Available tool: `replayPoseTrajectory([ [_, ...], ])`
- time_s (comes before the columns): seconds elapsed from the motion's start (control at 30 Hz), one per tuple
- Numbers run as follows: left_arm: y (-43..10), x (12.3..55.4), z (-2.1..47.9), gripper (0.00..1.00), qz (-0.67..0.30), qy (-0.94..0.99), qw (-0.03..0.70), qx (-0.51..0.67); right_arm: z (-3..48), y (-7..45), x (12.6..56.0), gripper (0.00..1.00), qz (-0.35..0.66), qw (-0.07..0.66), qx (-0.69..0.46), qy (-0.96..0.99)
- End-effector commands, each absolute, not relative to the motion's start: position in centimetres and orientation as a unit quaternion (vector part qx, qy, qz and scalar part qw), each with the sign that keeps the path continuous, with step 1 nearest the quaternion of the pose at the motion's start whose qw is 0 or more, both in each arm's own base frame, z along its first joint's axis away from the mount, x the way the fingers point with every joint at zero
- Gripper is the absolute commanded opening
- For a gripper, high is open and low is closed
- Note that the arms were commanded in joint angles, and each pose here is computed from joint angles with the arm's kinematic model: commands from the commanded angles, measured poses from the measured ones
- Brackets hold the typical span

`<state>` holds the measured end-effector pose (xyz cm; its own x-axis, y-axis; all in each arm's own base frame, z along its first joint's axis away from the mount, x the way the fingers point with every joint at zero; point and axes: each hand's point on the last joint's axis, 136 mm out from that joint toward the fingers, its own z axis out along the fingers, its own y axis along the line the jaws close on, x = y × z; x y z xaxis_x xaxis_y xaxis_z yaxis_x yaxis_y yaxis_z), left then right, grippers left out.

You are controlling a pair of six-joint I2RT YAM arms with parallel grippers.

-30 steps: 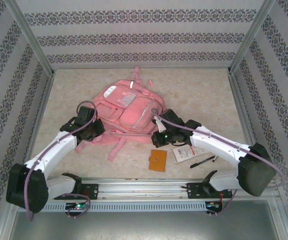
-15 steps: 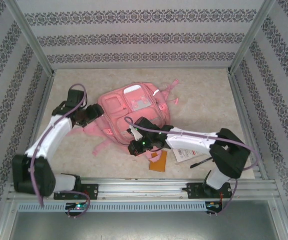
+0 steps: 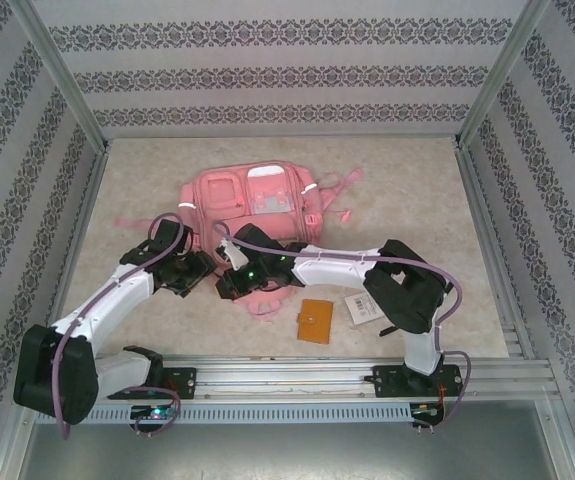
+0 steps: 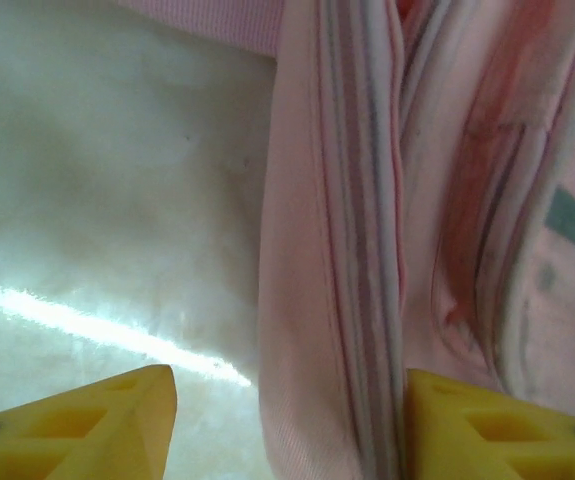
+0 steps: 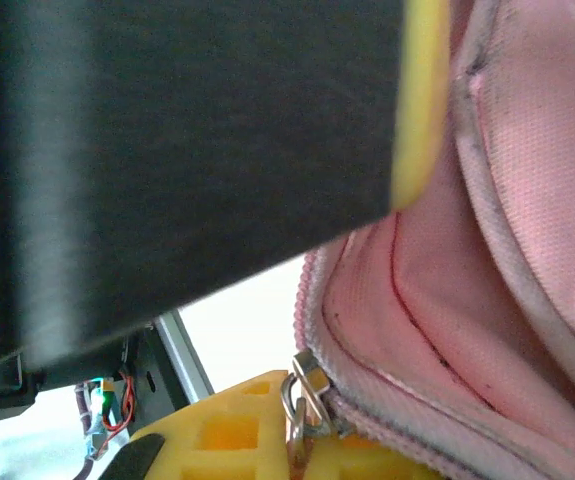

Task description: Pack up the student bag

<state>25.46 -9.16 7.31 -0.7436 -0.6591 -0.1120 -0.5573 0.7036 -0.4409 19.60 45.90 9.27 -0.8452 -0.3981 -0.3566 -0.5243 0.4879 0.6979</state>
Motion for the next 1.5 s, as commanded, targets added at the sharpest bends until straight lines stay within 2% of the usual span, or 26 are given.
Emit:
replayPoseTrajectory([
  [0.0,-8.6,27.0,7.0,0.26,-0.179,0.904,0.162,-0.352,11.3,47.1,19.0,0.0,0.458,0.09,-0.283,0.838],
  [0.03,-8.4,27.1,6.9,0.19,-0.169,0.908,0.165,-0.346,11.1,46.7,18.8,0.0,0.455,0.088,-0.28,0.841],
  [0.07,-8.0,27.2,6.8,0.06,-0.156,0.912,0.166,-0.342,10.9,46.2,18.5,0.0,0.452,0.085,-0.279,0.843],
  [0.1,-7.8,27.2,6.7,0.0,-0.148,0.916,0.166,-0.335,10.7,45.7,18.3,0.0,0.447,0.085,-0.277,0.846],
  [0.37,-4.1,28.8,7.6,0.0,-0.071,0.936,0.204,-0.279,6.6,36.8,18.2,0.0,0.312,0.067,-0.249,0.914],
  [0.5,-2.5,31.0,8.5,0.0,-0.056,0.955,0.212,-0.202,5.5,32.4,19.4,0.0,0.245,0.059,-0.234,0.939],
  [0.57,-0.8,31.8,9.0,0.0,-0.037,0.957,0.213,-0.196,5.6,31.6,19.8,0.01,0.24,0.059,-0.229,0.941],
  [0.63,-0.5,32.7,9.3,0.0,-0.059,0.955,0.212,-0.201,6.2,32.2,19.6,0.05,0.261,0.06,-0.238,0.934],
  [0.67,-0.7,33.0,9.5,0.08,-0.079,0.953,0.204,-0.211,6.7,33.0,19.4,0.11,0.277,0.063,-0.245,0.927],
  [0.7,-1.2,33.2,9.6,0.26,-0.099,0.951,0.193,-0.219,7.3,34.0,19.1,0.19,0.296,0.065,-0.253,0.919],
  [0.73,-1.9,33.2,9.7,0.37,-0.119,0.951,0.179,-0.222,7.9,34.8,19.0,0.24,0.308,0.067,-0.26,0.913],
  [0.77,-2.9,33.0,9.8,0.48,-0.148,0.948,0.162,-0.229,8.6,35.4,19.0,0.29,0.313,0.073,-0.265,0.909],
  [0.8,-3.9,32.6,9.8,0.53,-0.175,0.944,0.144,-0.239,9.0,35.6,19.0,0.33,0.311,0.08,-0.268,0.908],
  [0.93,-5.4,29.2,9.8,0.57,-0.207,0.935,0.11,-0.267,10.2,34.5,19.6,0.42,0.289,0.109,-0.266,0.913],
  [1.1,-7.6,24.8,9.9,0.66,-0.201,0.929,0.12,-0.287,10.9,32.8,20.3,0.48,0.254,0.134,-0.276,0.917],
  [1.27,-8.4,24.4,10.2,0.68,-0.204,0.913,0.16,-0.315,11.5,32.7,21.6,0.5,0.245,0.133,-0.288,0.916],
  [1.47,-9.6,25.6,9.0,0.7,-0.226,0.894,0.159,-0.353,11.4,33.6,23.6,0.54,0.202,0.148,-0.323,0.912],
])
